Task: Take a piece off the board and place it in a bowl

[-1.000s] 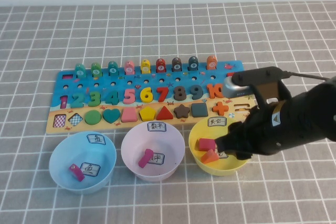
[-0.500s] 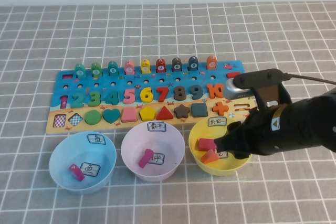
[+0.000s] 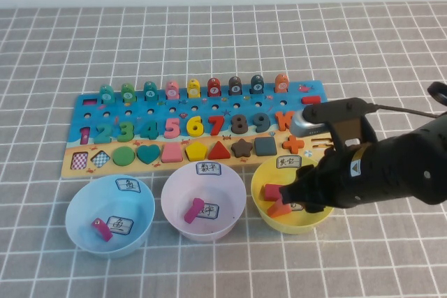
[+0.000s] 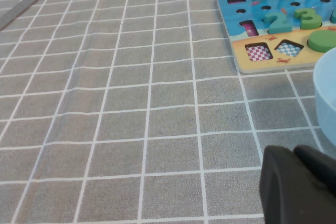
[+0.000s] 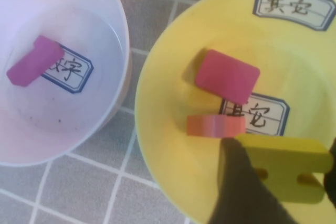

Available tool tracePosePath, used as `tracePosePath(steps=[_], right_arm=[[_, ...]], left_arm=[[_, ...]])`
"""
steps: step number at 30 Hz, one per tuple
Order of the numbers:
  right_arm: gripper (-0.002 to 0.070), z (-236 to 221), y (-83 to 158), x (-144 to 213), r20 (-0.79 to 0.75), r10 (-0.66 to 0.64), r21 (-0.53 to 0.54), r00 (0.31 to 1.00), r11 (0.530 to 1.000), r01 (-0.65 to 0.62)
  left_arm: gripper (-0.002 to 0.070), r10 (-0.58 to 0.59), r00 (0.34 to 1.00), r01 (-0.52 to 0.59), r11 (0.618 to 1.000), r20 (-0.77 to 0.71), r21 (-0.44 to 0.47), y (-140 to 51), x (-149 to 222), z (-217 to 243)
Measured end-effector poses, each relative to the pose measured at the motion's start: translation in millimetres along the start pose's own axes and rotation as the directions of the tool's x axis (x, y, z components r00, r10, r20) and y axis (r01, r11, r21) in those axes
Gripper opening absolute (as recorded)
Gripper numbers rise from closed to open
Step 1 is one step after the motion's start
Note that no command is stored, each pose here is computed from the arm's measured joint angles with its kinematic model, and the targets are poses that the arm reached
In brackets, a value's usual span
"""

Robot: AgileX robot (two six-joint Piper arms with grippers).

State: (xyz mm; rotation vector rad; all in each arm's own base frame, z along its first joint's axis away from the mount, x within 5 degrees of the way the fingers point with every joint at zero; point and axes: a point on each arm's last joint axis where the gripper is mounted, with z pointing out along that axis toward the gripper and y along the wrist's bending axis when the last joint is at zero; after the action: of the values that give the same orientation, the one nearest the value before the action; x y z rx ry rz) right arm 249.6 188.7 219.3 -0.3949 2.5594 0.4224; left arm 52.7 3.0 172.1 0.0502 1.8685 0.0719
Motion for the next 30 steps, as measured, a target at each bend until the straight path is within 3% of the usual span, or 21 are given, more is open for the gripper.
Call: tracePosePath(steps=[24, 30], right_arm=[[0.0298, 21.3, 0.4, 0.3, -0.117, 0.004, 0.032, 0.993, 0.999, 0.0], [0.0356, 21.3, 0.4, 0.5, -0.119, 0.004, 0.033, 0.993, 0.999, 0.0]], left_arm=[[-0.0002, 0.0, 1.0, 0.0, 1.0, 0.0, 0.0, 0.0, 0.0, 0.0], [-0.0002, 0.0, 1.0, 0.0, 1.0, 0.0, 0.0, 0.0, 0.0, 0.0]])
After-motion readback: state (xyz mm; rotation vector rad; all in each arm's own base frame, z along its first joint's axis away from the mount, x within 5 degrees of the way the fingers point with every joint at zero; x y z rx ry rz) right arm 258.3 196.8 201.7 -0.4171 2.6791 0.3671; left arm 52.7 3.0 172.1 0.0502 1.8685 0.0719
